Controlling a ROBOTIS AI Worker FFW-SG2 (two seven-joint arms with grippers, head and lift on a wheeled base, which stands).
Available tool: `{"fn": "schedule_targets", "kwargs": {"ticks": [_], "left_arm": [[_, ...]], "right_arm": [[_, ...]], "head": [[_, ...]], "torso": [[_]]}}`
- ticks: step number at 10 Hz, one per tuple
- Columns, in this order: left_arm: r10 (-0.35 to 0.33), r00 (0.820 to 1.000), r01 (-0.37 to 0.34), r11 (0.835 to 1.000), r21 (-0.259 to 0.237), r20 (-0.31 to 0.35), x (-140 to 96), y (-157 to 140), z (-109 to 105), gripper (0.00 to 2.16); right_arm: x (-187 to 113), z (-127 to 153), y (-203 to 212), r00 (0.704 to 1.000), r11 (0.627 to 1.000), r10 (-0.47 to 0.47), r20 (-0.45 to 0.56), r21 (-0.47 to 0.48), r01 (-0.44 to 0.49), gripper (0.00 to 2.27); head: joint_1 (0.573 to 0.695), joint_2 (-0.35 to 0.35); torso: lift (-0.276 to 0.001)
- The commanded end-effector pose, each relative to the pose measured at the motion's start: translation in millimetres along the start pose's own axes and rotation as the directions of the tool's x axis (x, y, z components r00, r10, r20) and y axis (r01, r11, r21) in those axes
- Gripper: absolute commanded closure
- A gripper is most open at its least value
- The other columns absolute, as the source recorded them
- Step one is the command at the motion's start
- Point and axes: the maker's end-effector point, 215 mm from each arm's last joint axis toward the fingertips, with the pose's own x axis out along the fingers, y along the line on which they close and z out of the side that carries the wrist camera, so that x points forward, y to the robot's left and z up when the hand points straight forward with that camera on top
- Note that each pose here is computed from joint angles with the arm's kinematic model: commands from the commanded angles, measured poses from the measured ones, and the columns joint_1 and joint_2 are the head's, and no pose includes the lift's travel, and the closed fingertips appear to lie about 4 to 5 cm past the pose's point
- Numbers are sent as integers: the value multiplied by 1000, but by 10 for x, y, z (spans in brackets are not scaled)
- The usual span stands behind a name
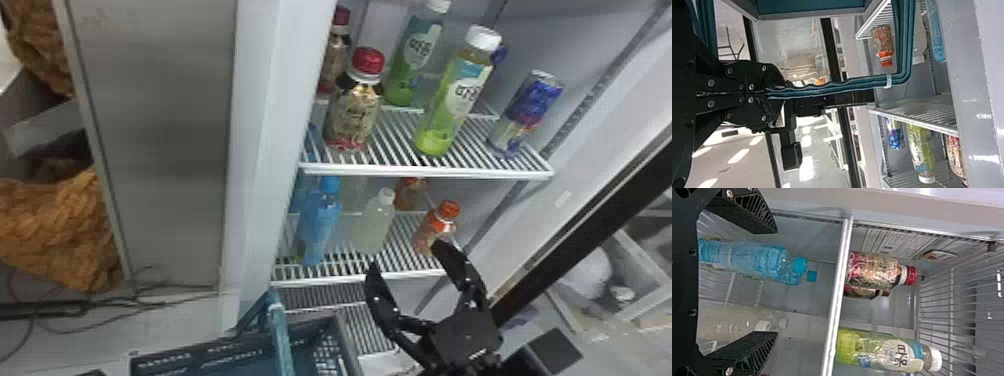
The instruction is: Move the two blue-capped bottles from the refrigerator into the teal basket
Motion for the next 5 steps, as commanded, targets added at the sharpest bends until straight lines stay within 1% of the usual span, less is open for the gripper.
{"fn": "schedule_targets", "kwargs": {"ticks": [1,5], "left_arm": [[1,1000,-1,1000,0,1,-2,2,2,1159],[-1,1000,1,1000,-1,0,1,-1,-3,1159]], "right_arm": [[59,-96,-16,1000,1000,5,-8,-2,-5,87],[282,-402,86,999,999,46,-27,21,-45,99]], "head": [[695,-350],[695,-350]], "torso": [[-165],[-165]]}}
